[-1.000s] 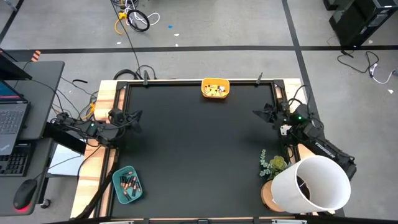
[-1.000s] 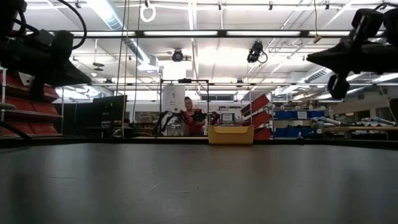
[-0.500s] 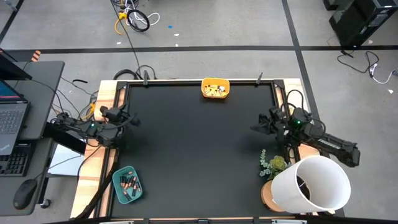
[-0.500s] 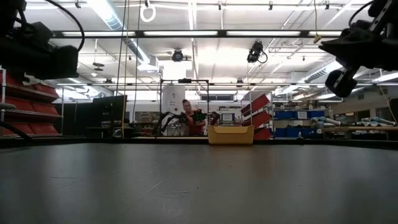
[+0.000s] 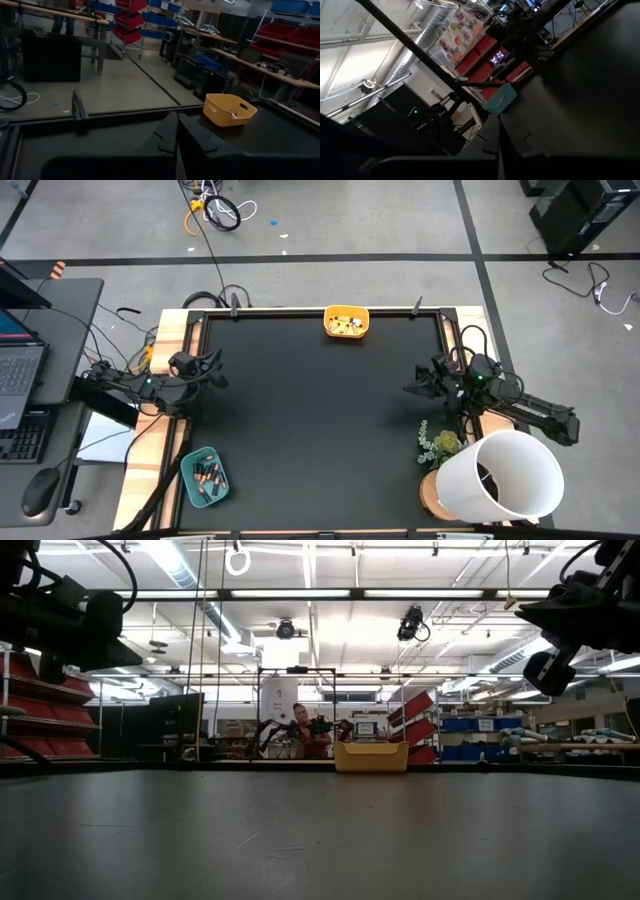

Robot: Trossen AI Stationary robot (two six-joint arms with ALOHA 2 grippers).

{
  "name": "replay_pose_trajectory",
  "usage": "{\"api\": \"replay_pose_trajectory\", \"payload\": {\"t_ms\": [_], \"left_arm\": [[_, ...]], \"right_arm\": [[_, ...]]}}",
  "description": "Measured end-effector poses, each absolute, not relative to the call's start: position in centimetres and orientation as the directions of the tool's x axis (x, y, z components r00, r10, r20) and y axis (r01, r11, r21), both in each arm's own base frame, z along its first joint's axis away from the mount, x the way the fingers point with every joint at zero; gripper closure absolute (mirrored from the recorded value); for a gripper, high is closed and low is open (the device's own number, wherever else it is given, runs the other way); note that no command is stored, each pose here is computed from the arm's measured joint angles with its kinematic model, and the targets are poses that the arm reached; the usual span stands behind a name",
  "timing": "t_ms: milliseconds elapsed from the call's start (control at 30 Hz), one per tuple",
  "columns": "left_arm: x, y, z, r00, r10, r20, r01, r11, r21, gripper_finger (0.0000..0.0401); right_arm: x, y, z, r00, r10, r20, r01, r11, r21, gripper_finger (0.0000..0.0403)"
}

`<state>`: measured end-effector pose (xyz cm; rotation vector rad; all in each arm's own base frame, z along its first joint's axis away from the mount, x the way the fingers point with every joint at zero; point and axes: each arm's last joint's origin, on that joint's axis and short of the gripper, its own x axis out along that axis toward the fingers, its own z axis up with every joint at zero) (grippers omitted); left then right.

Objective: Sort batteries
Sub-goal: Return to Home Position

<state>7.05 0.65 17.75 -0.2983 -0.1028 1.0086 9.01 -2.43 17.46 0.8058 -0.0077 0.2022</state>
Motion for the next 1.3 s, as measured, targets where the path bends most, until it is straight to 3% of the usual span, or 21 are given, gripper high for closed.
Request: {"api": "replay_pose_trajectory", "payload": {"t_ms": [1300], "left_arm": [[7.07,0.63,17.82,0.542,0.839,-0.054,-0.81,0.505,-0.297,0.0376]], "right_arm": [[9.01,-2.43,17.46,0.98,0.178,0.084,-0.184,0.674,0.715,0.0401]]}}
